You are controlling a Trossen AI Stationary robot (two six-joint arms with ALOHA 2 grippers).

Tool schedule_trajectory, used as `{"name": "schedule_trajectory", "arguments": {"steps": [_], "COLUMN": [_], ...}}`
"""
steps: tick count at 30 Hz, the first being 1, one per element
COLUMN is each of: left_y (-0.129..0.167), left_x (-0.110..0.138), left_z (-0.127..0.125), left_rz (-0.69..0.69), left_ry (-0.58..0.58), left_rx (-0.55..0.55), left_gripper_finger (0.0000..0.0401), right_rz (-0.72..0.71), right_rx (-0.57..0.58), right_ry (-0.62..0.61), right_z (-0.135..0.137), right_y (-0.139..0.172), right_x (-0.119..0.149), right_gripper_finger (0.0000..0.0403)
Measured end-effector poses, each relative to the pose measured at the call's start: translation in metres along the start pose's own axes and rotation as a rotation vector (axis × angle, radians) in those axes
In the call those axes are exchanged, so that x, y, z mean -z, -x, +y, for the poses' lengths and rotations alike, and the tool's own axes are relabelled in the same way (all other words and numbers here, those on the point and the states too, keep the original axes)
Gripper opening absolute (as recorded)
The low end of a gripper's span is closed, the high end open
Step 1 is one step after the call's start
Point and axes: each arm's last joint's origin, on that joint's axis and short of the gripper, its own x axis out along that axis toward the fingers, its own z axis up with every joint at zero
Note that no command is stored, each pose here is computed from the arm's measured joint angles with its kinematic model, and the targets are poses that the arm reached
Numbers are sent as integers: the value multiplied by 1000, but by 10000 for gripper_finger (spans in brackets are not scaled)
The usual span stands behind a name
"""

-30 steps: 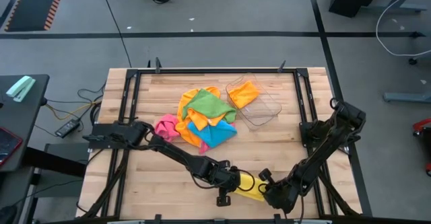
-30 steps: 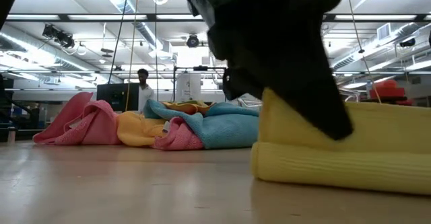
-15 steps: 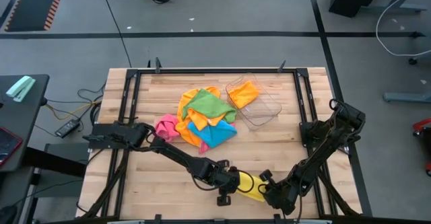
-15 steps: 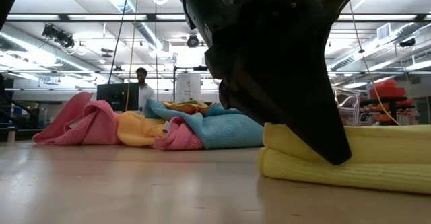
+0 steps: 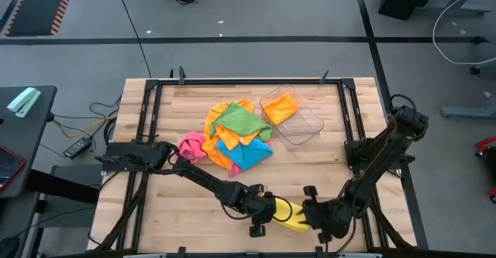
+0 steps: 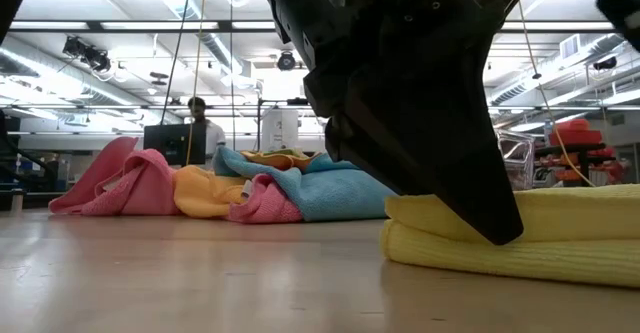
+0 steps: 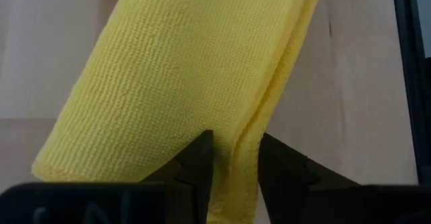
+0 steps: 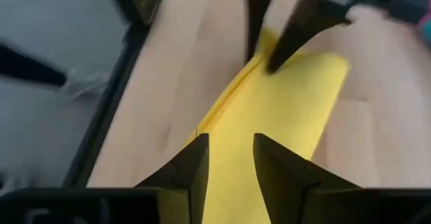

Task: Fold microfiber towels
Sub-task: Fold the yellow towel

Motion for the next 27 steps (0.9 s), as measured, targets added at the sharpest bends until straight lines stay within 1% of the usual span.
{"name": "schedule_trajectory", "arguments": {"steps": [2,5,10,13,17,19,21,23,25,27], "left_y": [0,0,0,4,25,29,28,28,21,10], "left_x": [0,0,-1,-3,-17,-21,-25,-28,-29,-22], "left_z": [0,0,0,-2,-9,-10,-9,-6,0,6], "left_rz": [0,0,-6,-12,-76,-104,-161,-217,-257,-214], "left_ry": [0,1,52,61,56,53,71,119,167,152], "left_rx": [0,0,3,32,119,119,93,24,-43,-88], "left_gripper_finger": [114,118,131,147,167,171,172,169,163,156], "right_rz": [-21,-14,82,98,103,100,97,95,95,92], "right_rx": [15,-25,22,15,7,3,3,4,1,0], "right_ry": [-31,-50,-78,-99,-100,-101,-110,-123,-133,-142], "right_z": [0,0,-9,-11,-12,-11,-11,-12,-12,-12], "right_y": [-11,-28,-45,-49,-48,-48,-48,-48,-49,-49], "right_x": [6,21,52,58,58,58,57,57,56,56], "right_gripper_finger": [124,124,123,123,123,123,123,123,123,123]}}
